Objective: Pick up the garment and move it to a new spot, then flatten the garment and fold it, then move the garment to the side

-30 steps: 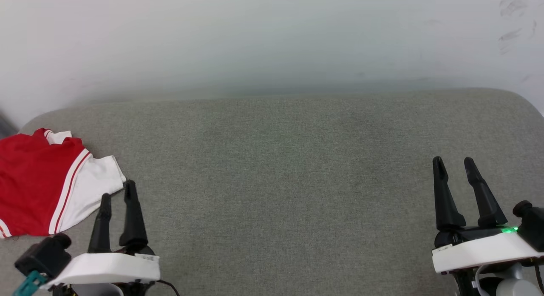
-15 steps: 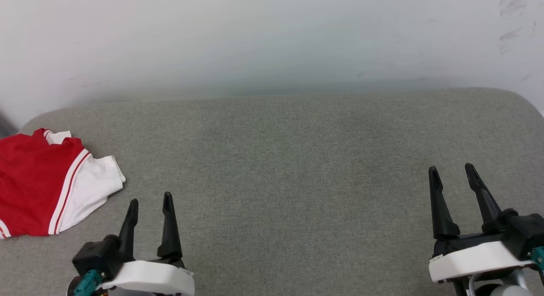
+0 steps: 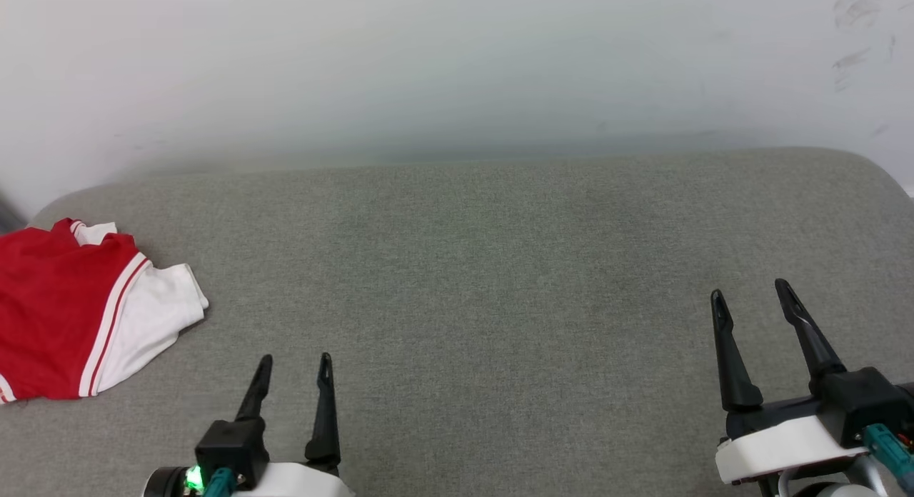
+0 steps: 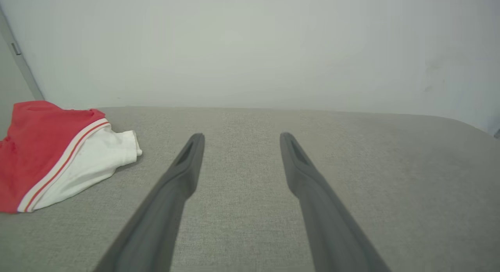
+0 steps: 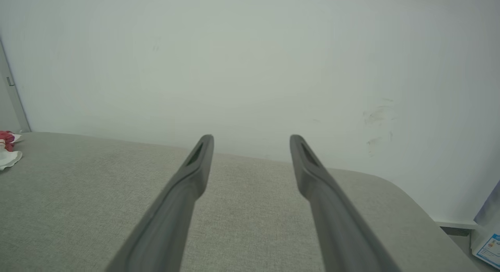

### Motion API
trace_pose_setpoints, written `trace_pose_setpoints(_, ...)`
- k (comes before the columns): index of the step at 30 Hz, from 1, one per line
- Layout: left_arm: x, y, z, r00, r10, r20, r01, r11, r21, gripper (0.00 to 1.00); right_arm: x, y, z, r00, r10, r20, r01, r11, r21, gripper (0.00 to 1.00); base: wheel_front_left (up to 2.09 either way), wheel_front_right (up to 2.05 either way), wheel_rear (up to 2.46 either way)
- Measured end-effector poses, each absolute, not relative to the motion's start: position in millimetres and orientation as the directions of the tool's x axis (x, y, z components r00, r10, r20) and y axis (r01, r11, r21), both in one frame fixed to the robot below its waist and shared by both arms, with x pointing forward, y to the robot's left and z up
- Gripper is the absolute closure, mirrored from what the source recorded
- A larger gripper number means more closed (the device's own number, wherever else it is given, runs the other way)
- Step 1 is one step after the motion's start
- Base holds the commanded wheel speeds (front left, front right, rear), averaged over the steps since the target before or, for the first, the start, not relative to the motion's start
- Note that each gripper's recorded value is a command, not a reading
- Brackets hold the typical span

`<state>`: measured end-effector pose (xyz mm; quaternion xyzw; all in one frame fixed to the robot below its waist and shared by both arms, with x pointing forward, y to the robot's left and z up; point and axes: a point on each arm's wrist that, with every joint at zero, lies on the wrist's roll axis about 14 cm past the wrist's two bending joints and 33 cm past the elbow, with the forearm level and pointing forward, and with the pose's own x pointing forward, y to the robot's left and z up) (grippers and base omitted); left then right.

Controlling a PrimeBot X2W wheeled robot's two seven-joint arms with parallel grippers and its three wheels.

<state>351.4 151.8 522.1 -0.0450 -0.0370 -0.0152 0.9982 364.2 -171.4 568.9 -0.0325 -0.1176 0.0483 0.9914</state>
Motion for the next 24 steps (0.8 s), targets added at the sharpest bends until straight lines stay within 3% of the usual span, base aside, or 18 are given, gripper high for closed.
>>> trace_pose_setpoints(5,349,144,520,0.995,-0.055,0.079,0.059,0.997,-0.048,0.00,363,-169,565,0.968,0.115,0.222,-0.093,0.990,-0.107,0.00,0.00,0.00,0.00)
trace_pose_setpoints(10,351,146,533,0.992,-0.039,0.122,0.050,0.995,-0.092,0.00,362,-169,562,0.969,0.114,0.219,-0.093,0.991,-0.101,0.00,0.00,0.00,0.00)
trace_pose_setpoints(17,349,156,546,0.984,-0.021,0.177,0.053,0.982,-0.179,0.00,360,-183,561,0.971,0.056,0.233,-0.067,0.997,0.038,0.00,0.00,0.00,0.00)
trace_pose_setpoints(24,343,159,534,0.985,-0.057,0.161,0.083,0.983,-0.161,0.00,355,-183,547,0.978,0.043,0.205,-0.071,0.989,0.132,0.00,0.00,0.00,0.00)
